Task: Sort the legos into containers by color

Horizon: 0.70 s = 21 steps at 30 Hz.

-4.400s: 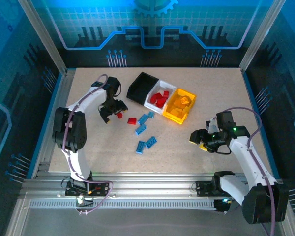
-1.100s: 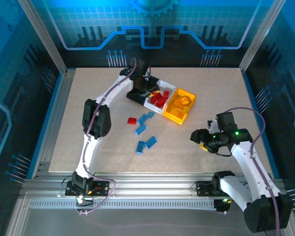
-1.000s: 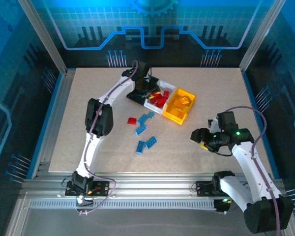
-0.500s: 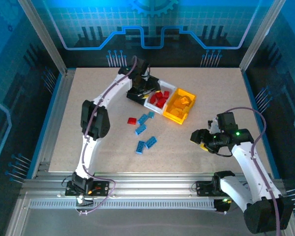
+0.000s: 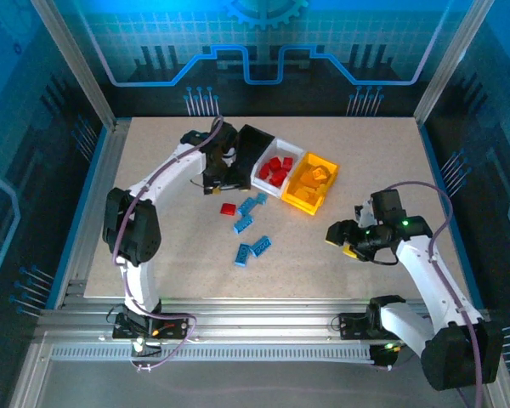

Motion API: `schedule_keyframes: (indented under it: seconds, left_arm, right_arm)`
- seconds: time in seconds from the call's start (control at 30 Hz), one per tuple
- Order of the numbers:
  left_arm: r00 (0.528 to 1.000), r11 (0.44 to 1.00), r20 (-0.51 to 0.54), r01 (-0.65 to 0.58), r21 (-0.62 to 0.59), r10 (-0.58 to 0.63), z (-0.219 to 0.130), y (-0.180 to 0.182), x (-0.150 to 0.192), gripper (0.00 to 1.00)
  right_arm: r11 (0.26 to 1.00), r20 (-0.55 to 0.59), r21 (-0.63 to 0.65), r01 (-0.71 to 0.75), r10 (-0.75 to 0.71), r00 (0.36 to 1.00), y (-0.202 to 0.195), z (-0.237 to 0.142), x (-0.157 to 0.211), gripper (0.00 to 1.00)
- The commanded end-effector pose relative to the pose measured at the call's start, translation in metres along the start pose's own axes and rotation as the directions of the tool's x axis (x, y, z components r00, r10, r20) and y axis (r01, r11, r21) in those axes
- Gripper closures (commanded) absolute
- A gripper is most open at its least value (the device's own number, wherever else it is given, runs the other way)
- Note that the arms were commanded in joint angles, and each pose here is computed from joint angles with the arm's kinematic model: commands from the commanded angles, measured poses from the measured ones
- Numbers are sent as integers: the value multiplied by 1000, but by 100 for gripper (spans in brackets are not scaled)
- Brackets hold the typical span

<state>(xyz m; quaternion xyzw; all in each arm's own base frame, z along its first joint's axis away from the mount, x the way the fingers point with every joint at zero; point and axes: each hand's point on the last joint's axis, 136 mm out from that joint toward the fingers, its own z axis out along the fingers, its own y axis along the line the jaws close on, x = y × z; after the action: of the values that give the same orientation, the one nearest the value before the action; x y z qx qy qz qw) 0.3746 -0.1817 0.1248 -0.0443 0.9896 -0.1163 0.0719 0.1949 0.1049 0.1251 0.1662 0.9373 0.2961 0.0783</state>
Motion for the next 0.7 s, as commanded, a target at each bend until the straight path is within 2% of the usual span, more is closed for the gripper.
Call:
schedule_keyframes:
  seconds: [0.0,0.23,0.67]
  left_arm:
    - [1000,999,-10,-14,-30,13,-1,16,9,18]
    - [998,997,-52,34,-64,-37,19,31,20,17]
    - [992,995,-113,42,-86,-51,67,29,6,20]
  right_arm:
    - [1000,-57,-10,24,-25,998,2,9,4,33]
    - [999,-96,-25,23,-25,995,2,23,3,32]
    - [995,-139,3,100,-99,985,19,31,-4,32]
